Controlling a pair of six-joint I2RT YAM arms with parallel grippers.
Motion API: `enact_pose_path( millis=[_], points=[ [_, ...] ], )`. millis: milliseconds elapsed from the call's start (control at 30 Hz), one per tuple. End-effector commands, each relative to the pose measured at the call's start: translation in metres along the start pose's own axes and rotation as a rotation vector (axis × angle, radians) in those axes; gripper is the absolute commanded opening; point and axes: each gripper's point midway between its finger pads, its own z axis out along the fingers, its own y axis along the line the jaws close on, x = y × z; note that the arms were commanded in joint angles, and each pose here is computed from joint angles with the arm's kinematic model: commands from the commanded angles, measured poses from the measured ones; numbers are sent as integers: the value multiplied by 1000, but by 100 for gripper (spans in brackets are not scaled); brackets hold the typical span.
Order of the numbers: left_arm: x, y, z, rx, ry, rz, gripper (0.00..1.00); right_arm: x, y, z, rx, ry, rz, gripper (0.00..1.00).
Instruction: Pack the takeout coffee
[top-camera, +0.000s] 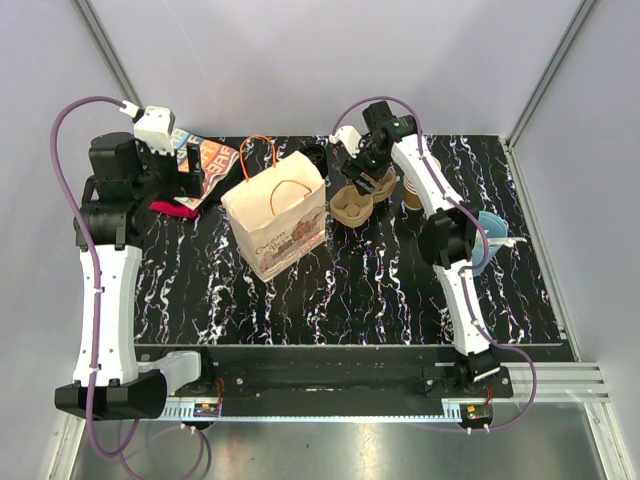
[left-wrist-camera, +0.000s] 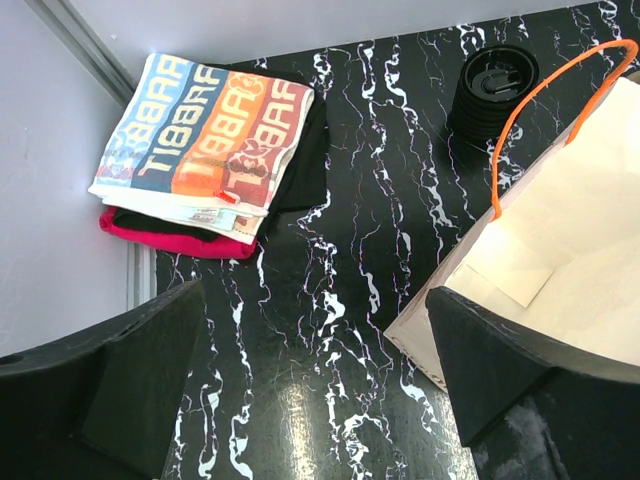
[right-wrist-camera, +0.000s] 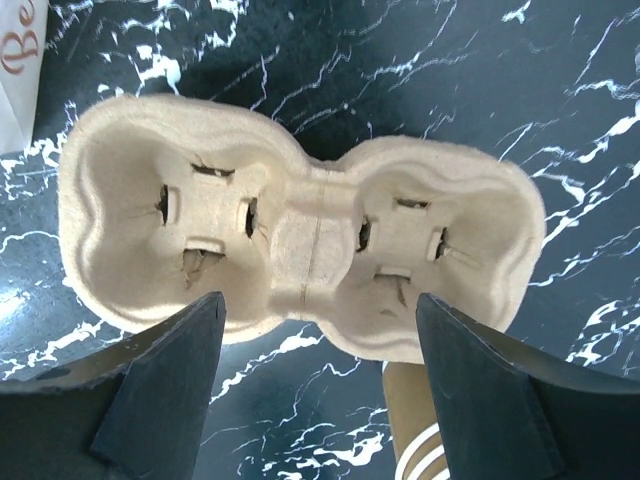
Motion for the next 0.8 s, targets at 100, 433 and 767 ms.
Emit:
enact_pose_path(
  millis=[100,433,767],
  points=[
    [-11,-1,-7,13,-60,-9,99,-2,11,11,-12,38,-49,83],
    [-11,0,-7,13,-60,-15,99,7,6,29,11,77,-35,82],
    [-11,1,-6,17,-58,-24,99,15,6,34,12,105,-38,71]
  ],
)
